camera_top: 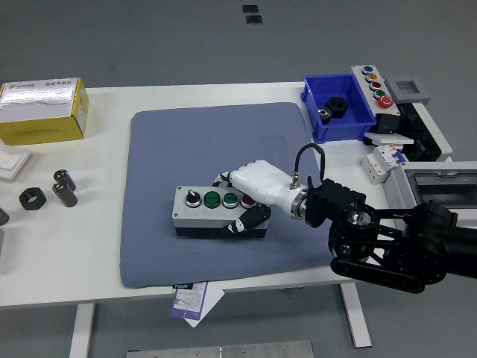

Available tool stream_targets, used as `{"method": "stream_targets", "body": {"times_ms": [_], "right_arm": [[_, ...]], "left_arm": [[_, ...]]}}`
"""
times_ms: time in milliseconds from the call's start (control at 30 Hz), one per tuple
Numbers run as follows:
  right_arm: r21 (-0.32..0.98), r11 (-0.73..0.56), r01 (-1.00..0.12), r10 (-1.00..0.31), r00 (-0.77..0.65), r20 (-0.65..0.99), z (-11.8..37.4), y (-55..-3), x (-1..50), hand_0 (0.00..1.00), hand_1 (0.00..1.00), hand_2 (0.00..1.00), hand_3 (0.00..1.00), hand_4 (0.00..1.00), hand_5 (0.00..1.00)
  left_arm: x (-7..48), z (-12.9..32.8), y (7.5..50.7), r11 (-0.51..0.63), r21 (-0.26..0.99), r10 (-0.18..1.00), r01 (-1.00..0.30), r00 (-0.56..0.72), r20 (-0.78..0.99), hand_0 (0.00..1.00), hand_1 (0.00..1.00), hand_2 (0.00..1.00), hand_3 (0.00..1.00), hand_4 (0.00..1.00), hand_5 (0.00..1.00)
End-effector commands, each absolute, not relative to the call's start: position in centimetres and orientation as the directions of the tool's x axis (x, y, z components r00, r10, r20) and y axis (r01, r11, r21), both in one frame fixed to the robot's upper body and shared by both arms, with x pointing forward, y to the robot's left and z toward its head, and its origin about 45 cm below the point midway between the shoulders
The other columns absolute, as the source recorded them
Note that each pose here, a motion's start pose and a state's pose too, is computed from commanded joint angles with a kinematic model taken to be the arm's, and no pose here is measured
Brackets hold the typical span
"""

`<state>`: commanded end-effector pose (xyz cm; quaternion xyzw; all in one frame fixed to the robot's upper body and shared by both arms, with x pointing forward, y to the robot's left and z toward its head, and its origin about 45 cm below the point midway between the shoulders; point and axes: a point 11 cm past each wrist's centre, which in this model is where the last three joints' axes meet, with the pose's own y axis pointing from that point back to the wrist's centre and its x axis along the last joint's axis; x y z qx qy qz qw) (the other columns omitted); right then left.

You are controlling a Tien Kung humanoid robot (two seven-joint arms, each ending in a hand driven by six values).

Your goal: Pick up the button,place it on the desk,press the button,press the button

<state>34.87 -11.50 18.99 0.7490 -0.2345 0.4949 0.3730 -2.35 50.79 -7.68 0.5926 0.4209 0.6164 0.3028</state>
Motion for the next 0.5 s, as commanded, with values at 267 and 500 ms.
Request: {"method": "stream_targets", "body": {"times_ms": [267,500], "right_arm": [[0.387,-0.597,-0.702,-0.037,0.506,0.862,18.5,-12.3,35.0,0.924,0.851,0.881,0.881,0.648,0.072],[0.434,-0.607,-0.665,-0.127,0.621,0.773,18.7,-12.9,35.1,0.953,0.882,0.916,0.923,0.694,0.121]], "left_arm": [[-2.3,-7.7,50.8,-0.463,0.878,0.872,0.125,-0.113,0.476,0.627,0.513,0.489,0.613,0.713,0.172],[-2.3,-7.6,50.9,-0.464,0.877,0.872,0.124,-0.112,0.477,0.627,0.514,0.489,0.613,0.712,0.171]]}}
